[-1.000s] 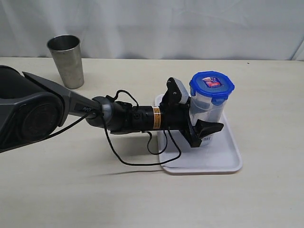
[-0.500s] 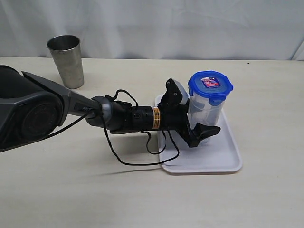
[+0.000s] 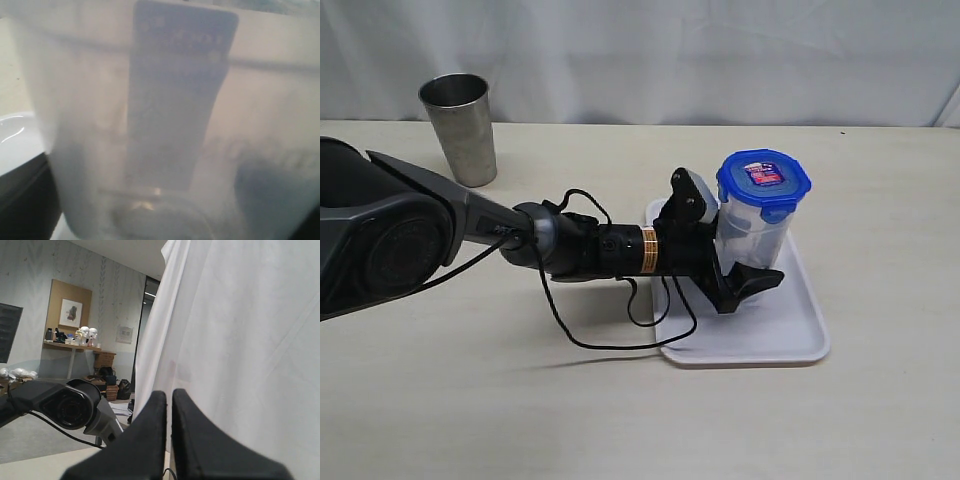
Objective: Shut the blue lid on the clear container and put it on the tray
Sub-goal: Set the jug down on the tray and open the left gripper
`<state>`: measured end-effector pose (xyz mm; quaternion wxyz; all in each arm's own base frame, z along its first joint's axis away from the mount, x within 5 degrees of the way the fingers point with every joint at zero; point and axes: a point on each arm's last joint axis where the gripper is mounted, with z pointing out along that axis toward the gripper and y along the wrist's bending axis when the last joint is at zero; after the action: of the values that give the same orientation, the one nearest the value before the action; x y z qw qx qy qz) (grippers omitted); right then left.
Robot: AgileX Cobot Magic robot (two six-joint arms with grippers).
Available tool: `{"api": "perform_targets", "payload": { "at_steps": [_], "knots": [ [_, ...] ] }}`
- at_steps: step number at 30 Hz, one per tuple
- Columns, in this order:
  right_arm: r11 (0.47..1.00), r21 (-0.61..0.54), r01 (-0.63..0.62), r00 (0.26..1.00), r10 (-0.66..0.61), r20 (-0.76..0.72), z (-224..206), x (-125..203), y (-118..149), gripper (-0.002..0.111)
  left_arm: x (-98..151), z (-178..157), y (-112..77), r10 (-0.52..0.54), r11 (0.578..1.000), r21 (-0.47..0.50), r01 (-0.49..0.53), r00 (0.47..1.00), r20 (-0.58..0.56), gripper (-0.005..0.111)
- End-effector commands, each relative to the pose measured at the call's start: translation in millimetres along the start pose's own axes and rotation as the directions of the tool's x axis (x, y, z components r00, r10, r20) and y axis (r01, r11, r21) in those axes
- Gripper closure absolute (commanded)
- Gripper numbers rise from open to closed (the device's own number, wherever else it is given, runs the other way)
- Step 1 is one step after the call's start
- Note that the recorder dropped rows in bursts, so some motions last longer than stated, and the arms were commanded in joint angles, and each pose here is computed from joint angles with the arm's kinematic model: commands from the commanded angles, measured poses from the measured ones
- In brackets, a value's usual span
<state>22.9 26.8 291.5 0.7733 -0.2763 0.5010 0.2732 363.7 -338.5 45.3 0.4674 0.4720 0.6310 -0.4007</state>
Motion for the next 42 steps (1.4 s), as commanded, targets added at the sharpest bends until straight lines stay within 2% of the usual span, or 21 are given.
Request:
{"api": "perform_targets", "payload": {
  "at_steps": [1, 6, 13, 19, 30, 37, 42],
  "knots": [
    [1.000, 0.004, -0.004, 1.000, 0.004, 0.001, -0.5, 1.0, 0.1, 0.104, -2.6, -4.0, 5.7, 0.001, 1.000, -0.012, -0.001, 1.000, 0.003, 0.025],
    [1.000, 0.004, -0.004, 1.000, 0.004, 0.001, -0.5, 1.0, 0.1, 0.104, -1.6, -7.7, 11.0, 0.002, 1.000, -0.024, -0.002, 1.000, -0.001, 0.025],
    [1.000, 0.004, -0.004, 1.000, 0.004, 0.001, -0.5, 1.0, 0.1, 0.104, 3.8, -8.4, 8.0, 0.063, 0.998, 0.019, -0.062, 0.996, -0.062, 0.025],
    [1.000, 0.004, -0.004, 1.000, 0.004, 0.001, -0.5, 1.0, 0.1, 0.104, 4.3, -8.4, 7.4, 0.071, 0.997, 0.026, -0.069, 0.995, -0.067, 0.025],
    [1.000, 0.004, -0.004, 1.000, 0.004, 0.001, -0.5, 1.0, 0.1, 0.104, 1.9, -23.2, 24.8, 0.082, 0.997, 0.001, -0.082, 0.994, -0.076, 0.025],
    [1.000, 0.004, -0.004, 1.000, 0.004, 0.001, -0.5, 1.0, 0.1, 0.104, 8.3, -29.1, 25.6, 0.156, 0.987, 0.064, -0.148, 0.979, -0.128, 0.025],
    [1.000, 0.004, -0.004, 1.000, 0.004, 0.001, -0.5, 1.0, 0.1, 0.104, 8.0, -35.5, 33.0, 0.128, 0.991, 0.046, -0.123, 0.983, -0.131, 0.025]
  ]
}}
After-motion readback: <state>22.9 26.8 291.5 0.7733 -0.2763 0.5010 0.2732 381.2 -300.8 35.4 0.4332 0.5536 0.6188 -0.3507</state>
